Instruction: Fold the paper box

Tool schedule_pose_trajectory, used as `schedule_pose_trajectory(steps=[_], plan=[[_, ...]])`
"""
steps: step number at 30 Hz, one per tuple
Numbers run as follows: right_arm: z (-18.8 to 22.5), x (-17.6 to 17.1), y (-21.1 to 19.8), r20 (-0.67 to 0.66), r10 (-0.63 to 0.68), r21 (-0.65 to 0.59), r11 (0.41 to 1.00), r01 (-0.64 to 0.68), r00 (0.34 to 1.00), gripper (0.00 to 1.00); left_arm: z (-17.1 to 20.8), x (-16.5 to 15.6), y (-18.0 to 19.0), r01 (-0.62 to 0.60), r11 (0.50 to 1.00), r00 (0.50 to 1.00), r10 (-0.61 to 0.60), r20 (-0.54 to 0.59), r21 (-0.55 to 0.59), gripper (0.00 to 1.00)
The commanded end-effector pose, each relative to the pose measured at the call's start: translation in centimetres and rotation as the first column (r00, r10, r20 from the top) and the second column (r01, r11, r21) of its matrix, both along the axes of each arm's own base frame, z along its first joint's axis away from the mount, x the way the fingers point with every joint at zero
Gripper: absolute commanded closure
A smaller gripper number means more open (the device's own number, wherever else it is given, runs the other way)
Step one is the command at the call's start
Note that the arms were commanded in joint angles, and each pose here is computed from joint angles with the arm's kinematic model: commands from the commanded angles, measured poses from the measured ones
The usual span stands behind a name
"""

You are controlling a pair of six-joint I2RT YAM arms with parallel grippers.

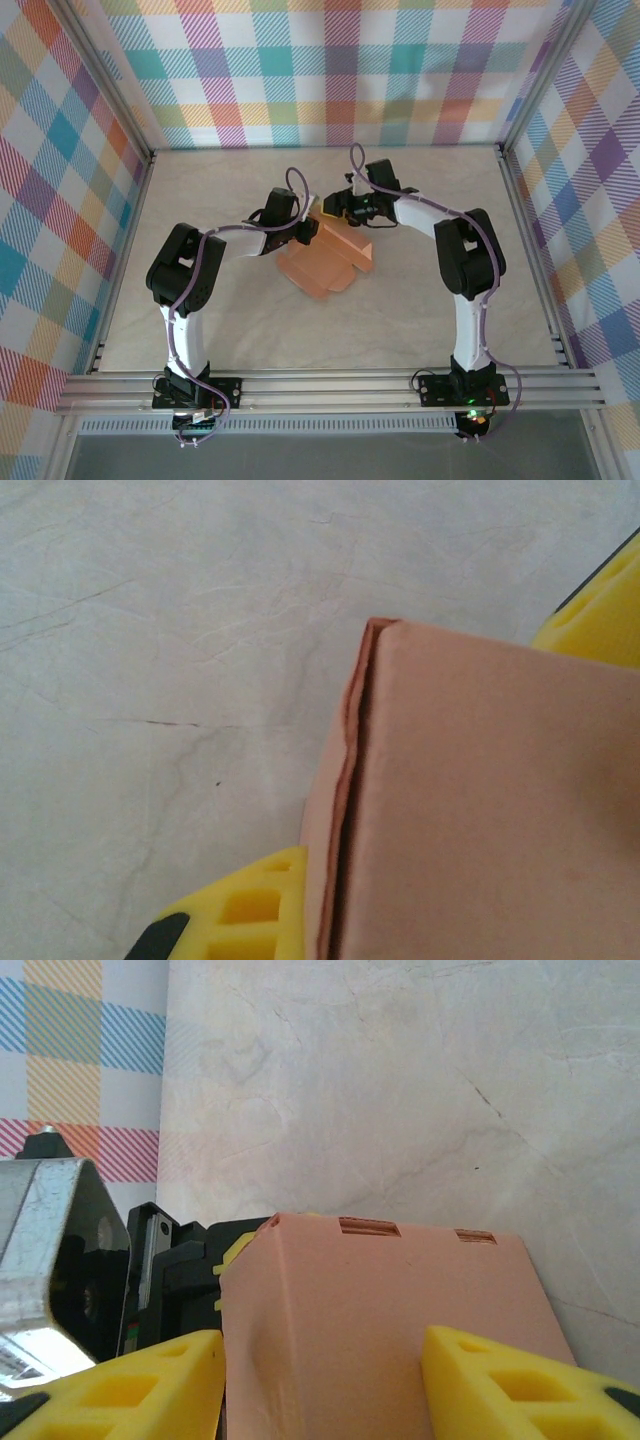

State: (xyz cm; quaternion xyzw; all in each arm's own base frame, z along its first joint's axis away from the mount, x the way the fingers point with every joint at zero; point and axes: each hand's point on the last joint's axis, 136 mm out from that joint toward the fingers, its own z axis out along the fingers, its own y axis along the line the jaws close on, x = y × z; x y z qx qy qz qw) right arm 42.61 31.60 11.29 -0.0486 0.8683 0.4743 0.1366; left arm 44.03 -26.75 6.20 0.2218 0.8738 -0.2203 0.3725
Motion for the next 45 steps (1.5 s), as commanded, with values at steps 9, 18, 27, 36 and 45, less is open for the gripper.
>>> schedule_pose_trajectory(steps=[9,18,27,36,45], plan=[[6.4,-1.2,-2.5,0.109,-0.054,0.109,0.993,0.042,0.993,0.41,3.6,-1.1,-1.6,0.086,0.987,0.995,-0.078,0.064,-0.132,0.99],[6.2,-1.6,-3.5,0.016,-0.069,0.174,0.983,0.065,0.997,0.42,5.4,-2.2,-2.7,0.17,0.961,0.985,-0.157,0.076,-0.218,1.0],[5.5,-3.3,-1.7,-0.08,0.006,0.239,0.971,0.014,0.997,0.43,6.0,-1.3,-2.7,0.124,0.952,0.992,-0.108,0.071,-0.279,1.0],[6.0,-4.5,-0.5,-0.093,0.037,0.275,0.961,-0.01,0.995,0.44,6.3,-0.6,-2.8,0.097,0.946,0.995,-0.084,0.055,-0.31,1.0],[6.8,-2.8,-2.4,-0.05,-0.038,0.246,0.968,0.049,0.998,0.42,6.4,-1.5,-2.9,0.134,0.942,0.991,-0.12,0.063,-0.307,1.0]])
